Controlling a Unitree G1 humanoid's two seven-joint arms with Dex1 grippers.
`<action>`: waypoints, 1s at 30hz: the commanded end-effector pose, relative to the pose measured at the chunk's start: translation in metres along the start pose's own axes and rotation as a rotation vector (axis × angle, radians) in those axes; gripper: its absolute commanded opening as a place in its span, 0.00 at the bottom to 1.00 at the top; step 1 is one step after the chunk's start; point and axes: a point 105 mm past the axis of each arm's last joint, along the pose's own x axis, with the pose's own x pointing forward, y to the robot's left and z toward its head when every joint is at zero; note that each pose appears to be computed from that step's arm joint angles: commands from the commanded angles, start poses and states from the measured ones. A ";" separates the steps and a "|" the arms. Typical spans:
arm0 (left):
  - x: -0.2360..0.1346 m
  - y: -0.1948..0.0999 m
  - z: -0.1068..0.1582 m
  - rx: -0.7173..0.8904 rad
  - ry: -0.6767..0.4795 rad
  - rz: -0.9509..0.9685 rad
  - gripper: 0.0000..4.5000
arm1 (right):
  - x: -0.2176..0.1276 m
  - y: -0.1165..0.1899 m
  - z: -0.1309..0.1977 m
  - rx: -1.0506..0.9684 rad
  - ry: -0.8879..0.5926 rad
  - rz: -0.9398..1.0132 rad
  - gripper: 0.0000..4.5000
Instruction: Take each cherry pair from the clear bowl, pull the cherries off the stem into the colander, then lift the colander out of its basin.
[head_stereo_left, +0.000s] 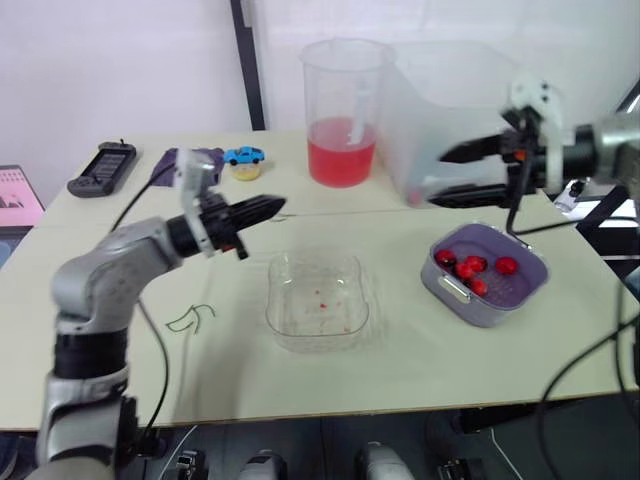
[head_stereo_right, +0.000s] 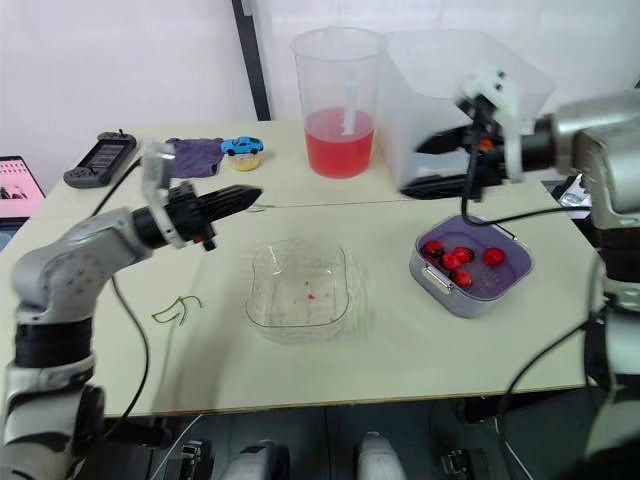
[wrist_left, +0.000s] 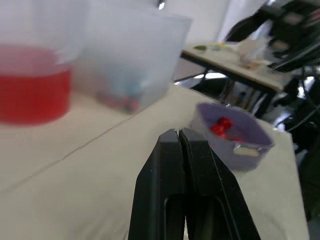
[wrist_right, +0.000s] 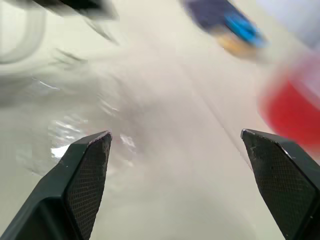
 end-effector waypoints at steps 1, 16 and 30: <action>-0.033 0.003 -0.002 -0.042 -0.043 0.101 0.00 | 0.011 0.012 0.024 -0.059 -0.084 0.092 0.98; -0.091 0.041 -0.110 -0.302 -0.007 0.465 0.30 | 0.035 0.011 0.015 -0.008 -0.082 0.167 1.00; -0.100 0.054 -0.006 0.112 0.041 0.344 0.99 | 0.021 -0.001 0.002 0.076 -0.007 0.017 1.00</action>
